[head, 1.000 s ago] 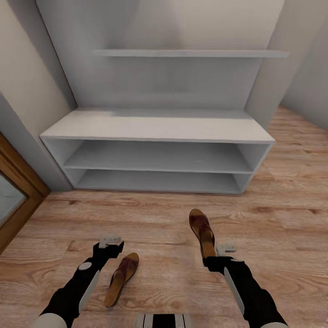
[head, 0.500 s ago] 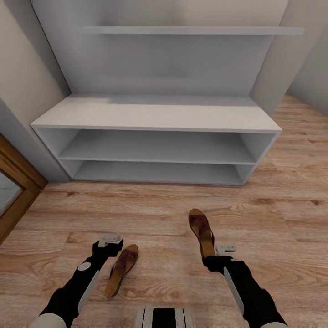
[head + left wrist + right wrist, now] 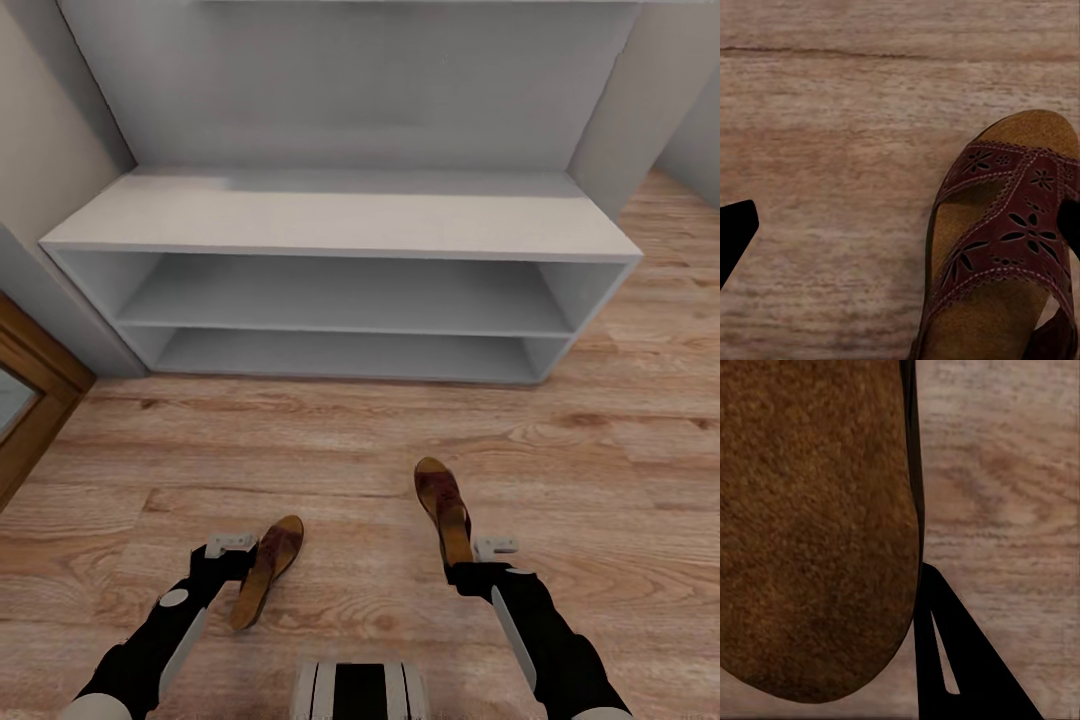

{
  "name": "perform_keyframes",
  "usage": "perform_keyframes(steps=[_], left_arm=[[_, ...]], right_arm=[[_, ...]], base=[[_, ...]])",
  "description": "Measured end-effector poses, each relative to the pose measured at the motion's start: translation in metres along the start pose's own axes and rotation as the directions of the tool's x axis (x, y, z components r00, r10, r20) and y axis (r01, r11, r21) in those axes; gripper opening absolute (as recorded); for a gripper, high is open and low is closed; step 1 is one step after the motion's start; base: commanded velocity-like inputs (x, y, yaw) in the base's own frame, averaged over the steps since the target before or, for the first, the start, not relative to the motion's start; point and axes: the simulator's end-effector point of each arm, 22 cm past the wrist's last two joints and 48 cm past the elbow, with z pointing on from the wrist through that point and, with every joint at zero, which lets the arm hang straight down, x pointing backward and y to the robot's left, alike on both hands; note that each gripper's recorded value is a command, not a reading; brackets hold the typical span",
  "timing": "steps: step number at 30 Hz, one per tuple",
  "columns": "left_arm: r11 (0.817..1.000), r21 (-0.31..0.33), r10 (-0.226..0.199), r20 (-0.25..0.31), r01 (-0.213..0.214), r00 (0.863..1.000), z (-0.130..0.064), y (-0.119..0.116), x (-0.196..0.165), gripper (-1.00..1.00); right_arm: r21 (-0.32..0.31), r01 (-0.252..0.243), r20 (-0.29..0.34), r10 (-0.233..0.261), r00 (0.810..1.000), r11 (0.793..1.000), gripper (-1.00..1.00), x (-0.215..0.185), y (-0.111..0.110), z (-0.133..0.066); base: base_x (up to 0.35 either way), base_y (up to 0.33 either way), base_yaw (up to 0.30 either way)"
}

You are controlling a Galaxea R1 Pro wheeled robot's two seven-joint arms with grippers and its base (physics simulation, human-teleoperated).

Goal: Pick up the two gym shoes and the two sandals from the corridor floor and place them onto the hallstand (shoe rack) in the corridor, making sure they are on the rack and not on the floor. Arrange them so the two gym shoes are next to each other and the two sandals are next to each other.

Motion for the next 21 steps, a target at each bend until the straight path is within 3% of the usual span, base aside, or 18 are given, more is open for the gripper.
perform_keyframes(steps=[12,21], left_arm=[[0.995,0.065,0.077,-0.025,-0.075,0.997,0.003,-0.031,0.016,1.00],[0.995,0.068,0.078,-0.055,-0.074,0.995,0.008,-0.030,0.033,1.00]], right_arm=[[0.000,0.000,-0.019,0.000,1.000,1.000,-1.00,0.008,0.000,0.006],[0.001,-0.001,-0.047,0.001,0.999,1.000,-1.00,0.021,-0.001,0.016]], base=[[0.000,0.000,0.000],[0.000,0.000,0.000]])
